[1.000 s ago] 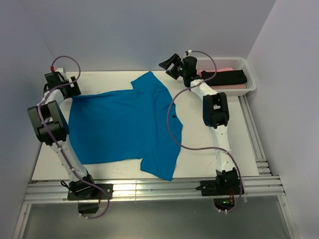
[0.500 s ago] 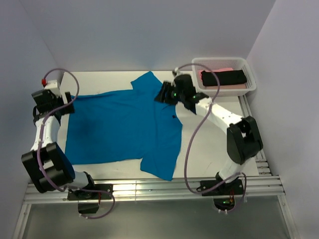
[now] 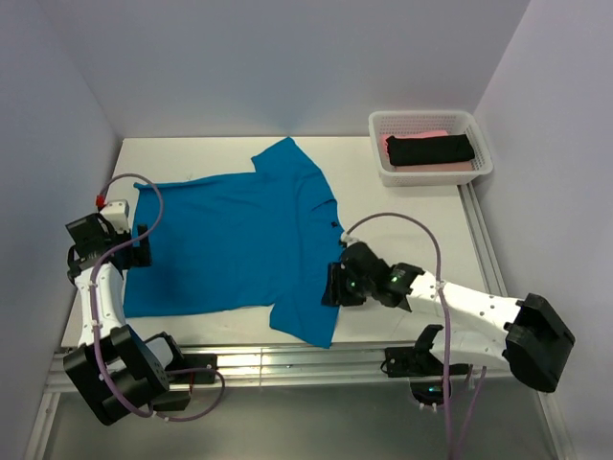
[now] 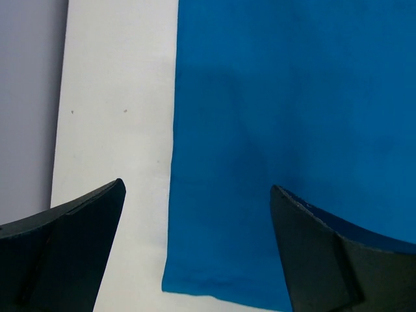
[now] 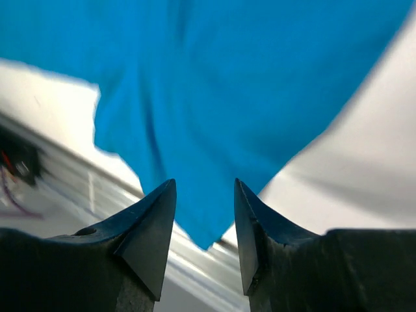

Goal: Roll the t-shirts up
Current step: Flatten the tshirt

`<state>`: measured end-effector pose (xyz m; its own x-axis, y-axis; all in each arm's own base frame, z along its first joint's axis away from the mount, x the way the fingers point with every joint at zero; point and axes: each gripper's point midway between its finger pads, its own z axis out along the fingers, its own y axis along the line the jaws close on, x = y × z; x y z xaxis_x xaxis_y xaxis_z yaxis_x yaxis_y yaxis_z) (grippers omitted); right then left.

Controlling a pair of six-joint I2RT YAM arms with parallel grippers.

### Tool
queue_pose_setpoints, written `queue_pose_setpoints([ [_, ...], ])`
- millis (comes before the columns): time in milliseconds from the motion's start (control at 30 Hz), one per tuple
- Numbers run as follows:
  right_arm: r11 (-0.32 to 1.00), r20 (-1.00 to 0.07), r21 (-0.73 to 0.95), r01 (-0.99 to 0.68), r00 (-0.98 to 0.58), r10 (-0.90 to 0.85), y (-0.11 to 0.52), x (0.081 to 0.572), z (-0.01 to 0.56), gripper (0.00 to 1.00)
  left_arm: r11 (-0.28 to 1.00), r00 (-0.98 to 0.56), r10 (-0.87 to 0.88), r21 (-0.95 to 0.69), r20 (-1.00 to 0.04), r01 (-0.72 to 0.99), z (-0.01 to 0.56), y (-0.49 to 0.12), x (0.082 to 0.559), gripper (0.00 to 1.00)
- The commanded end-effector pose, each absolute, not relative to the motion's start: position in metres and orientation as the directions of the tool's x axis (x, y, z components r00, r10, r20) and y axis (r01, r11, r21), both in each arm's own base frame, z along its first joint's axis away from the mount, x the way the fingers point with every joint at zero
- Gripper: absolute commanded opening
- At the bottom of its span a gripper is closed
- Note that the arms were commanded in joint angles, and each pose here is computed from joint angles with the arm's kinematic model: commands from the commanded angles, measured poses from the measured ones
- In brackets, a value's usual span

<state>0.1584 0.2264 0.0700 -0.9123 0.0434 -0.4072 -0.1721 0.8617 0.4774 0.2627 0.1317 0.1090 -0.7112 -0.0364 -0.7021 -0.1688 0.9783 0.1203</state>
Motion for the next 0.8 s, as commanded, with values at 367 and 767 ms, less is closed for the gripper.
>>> queue_pose_setpoints([
  [367, 0.898, -0.301, 0.41, -0.158, -0.953, -0.031, 0.266, 0.07, 0.043, 0.52, 0.984, -0.768, -0.04, 0.11, -0.64, -0.143, 0.088, 0.124, 0.235, 0.98],
  [767, 0.964, -0.313, 0.209, -0.166, -0.945, -0.095, 0.258, 0.054, 0.027, 0.47, 0.983, -0.78, -0.042, 0.112, -0.624, -0.143, 0.081, 0.133, 0.231, 0.98],
])
